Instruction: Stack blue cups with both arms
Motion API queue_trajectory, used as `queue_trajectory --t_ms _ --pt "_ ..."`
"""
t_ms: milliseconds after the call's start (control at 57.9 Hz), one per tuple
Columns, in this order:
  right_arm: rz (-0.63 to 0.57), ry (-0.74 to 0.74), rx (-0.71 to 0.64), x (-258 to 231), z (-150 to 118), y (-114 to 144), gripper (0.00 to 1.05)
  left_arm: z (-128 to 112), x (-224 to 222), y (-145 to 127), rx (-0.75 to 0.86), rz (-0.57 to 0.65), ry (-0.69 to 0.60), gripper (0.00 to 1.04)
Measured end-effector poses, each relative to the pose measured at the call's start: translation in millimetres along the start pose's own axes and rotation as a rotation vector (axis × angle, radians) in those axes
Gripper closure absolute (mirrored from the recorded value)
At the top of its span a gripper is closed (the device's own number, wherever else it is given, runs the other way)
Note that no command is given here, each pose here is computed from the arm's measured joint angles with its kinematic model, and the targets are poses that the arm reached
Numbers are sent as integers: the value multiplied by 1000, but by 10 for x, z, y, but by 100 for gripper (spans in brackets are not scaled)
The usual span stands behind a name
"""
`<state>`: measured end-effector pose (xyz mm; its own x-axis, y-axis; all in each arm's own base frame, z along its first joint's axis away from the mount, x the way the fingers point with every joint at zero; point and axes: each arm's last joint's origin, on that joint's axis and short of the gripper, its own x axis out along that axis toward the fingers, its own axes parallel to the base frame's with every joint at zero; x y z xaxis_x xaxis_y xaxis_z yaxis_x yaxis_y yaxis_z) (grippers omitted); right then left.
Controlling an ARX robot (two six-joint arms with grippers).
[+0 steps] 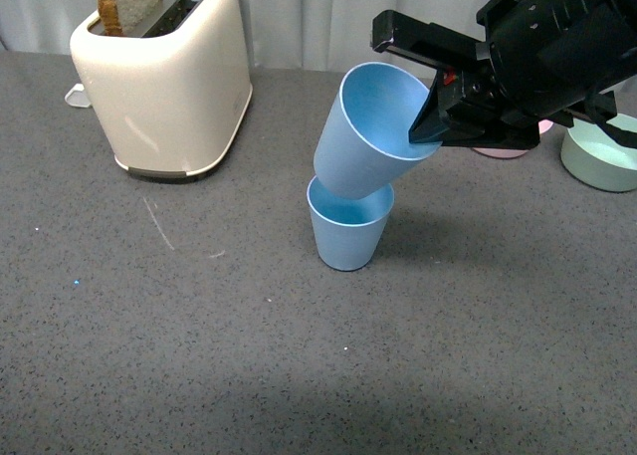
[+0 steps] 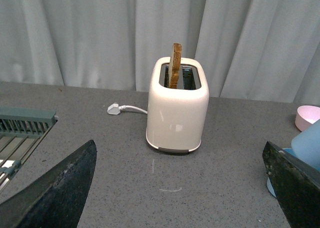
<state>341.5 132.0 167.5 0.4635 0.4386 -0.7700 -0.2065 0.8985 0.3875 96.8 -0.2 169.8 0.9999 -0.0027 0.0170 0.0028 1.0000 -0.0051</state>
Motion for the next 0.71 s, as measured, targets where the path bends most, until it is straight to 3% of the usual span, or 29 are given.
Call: queue_trajectory --t_ms 173,207,345,552,708 --pt "-6 8 -3 41 -8 -3 104 0 0 0 0 0 0 7" --pt "-21 2 -10 45 -4 -6 100 0 0 0 0 0 0 7" --pt "-30 -19 -13 56 17 -10 79 0 0 0 0 0 0 7" --pt "-50 -155 -46 -9 132 8 38 0 0 0 0 0 0 7" --pt "-51 -167 -47 -42 148 10 15 0 0 0 0 0 0 7"
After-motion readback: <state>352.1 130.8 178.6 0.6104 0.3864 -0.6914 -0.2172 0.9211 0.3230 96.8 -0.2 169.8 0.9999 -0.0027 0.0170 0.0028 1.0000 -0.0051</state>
